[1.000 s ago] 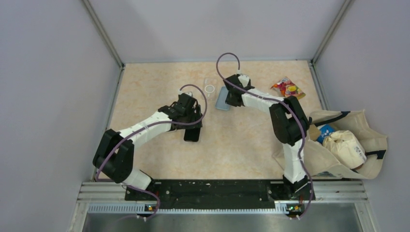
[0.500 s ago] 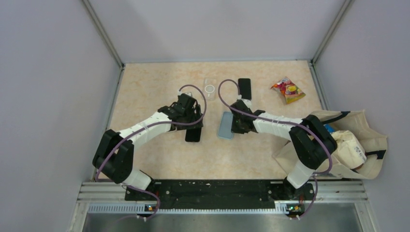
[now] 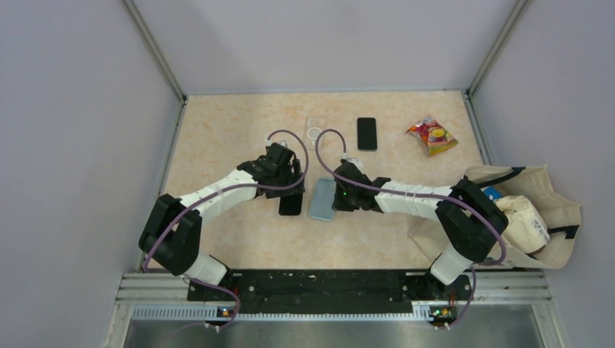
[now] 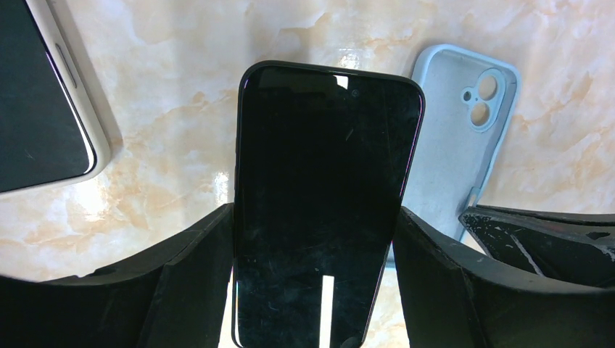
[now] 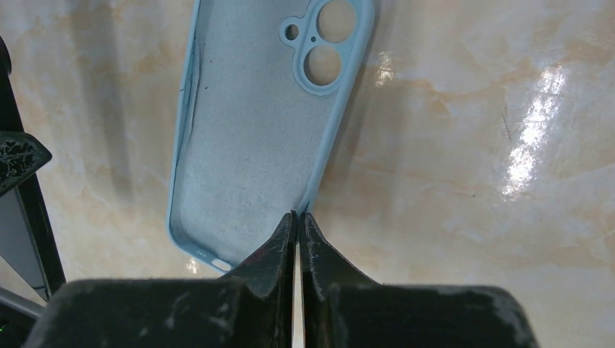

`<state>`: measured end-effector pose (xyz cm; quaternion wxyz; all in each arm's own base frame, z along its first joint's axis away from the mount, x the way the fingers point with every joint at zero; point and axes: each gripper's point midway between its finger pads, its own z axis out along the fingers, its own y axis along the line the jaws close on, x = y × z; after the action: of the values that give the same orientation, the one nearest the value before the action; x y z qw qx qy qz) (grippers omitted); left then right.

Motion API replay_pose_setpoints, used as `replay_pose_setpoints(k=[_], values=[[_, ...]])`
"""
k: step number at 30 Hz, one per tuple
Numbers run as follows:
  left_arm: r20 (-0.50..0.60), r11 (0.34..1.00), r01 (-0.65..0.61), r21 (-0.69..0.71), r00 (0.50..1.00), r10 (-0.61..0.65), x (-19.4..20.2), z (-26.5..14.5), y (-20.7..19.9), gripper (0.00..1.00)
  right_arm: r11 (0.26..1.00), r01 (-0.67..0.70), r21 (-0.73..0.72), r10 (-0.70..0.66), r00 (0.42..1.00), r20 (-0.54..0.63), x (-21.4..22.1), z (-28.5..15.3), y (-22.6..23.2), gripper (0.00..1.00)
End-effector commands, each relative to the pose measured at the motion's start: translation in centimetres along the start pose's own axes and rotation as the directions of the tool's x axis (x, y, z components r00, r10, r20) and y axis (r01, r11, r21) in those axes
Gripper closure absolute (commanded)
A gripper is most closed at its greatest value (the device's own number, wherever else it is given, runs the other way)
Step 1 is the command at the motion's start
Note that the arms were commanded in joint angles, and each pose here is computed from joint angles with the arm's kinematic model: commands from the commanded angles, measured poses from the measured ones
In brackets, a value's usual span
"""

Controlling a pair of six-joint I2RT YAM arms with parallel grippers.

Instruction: Put the phone into the phone case

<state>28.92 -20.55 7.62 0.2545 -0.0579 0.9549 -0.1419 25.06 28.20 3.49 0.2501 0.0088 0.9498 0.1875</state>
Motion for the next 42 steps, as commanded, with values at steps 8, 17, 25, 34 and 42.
replay_pose_setpoints(k=[8, 17, 25, 34, 42], values=[[0.049, 0.998, 0.029, 0.054, 0.998, -0.032, -1.2, -0.4, -1.1, 0.57, 0.997, 0.03, -0.067, -0.022, 0.992, 0.124, -4.9, -2.5, 2.3, 0.51], [0.02, 0.996, 0.01, 0.087, 1.0, -0.012, -0.9, -0.3, -2.0, 0.58, 0.995, -0.097, -0.016, 0.099, 0.982, 0.158, -6.1, -4.3, -2.7, 0.31], [-0.008, 0.993, -0.034, 0.117, 0.999, 0.035, -0.5, 1.2, -5.4, 0.58, 0.992, -0.122, 0.022, 0.117, 0.981, 0.156, -5.5, -4.9, -4.4, 0.3], [-0.047, 0.989, -0.113, 0.094, 0.992, 0.118, 0.4, 4.6, -10.0, 0.59, 0.989, -0.146, 0.038, 0.137, 0.976, 0.169, -5.5, -5.2, -5.2, 0.3], [-0.045, 0.993, -0.096, 0.07, 0.994, 0.099, 1.5, 6.3, -11.5, 0.59, 0.987, -0.158, 0.041, 0.149, 0.973, 0.176, -5.6, -5.6, -6.2, 0.3]])
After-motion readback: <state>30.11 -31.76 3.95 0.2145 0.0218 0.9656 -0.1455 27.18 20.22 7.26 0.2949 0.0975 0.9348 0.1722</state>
